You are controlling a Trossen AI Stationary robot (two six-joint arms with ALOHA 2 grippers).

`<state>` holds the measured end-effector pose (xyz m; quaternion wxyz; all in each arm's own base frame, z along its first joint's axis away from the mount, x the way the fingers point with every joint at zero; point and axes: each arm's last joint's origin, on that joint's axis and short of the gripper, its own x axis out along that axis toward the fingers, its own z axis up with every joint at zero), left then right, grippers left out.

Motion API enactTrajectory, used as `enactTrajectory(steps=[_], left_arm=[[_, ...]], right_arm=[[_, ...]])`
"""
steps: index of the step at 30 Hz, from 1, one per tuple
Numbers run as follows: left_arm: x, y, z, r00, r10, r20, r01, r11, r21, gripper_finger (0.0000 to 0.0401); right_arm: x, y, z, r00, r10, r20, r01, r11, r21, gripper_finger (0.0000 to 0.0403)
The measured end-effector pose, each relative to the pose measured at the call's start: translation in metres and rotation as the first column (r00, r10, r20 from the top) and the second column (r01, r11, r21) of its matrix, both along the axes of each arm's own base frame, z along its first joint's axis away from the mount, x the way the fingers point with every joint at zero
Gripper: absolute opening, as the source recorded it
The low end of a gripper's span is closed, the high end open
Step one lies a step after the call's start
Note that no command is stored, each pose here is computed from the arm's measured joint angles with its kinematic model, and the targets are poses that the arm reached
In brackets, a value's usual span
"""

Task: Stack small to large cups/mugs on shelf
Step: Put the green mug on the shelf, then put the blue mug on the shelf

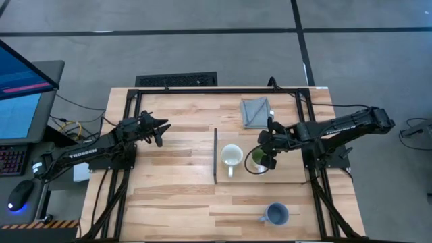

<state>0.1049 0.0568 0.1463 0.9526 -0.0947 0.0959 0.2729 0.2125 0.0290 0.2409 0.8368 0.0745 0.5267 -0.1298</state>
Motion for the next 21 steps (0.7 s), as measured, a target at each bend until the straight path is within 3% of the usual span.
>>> enactTrajectory(steps=[8, 21], left_arm=[[0.0000, 0.0000, 0.0000, 1.000, 0.001, 0.000, -0.001, 1.000, -0.001, 0.0119], [0.0000, 0.0000, 0.0000, 1.000, 0.000, 0.000, 0.000, 1.000, -0.001, 0.0119]], right_arm=[[0.0011, 0.0005, 0.0004, 1.000, -0.001, 0.013, 0.001, 1.000, 0.010, 0.0073], [0.0008, 0.0002, 0.0002, 1.000, -0.017, 0.012, 0.017, 1.000, 0.008, 0.0182]])
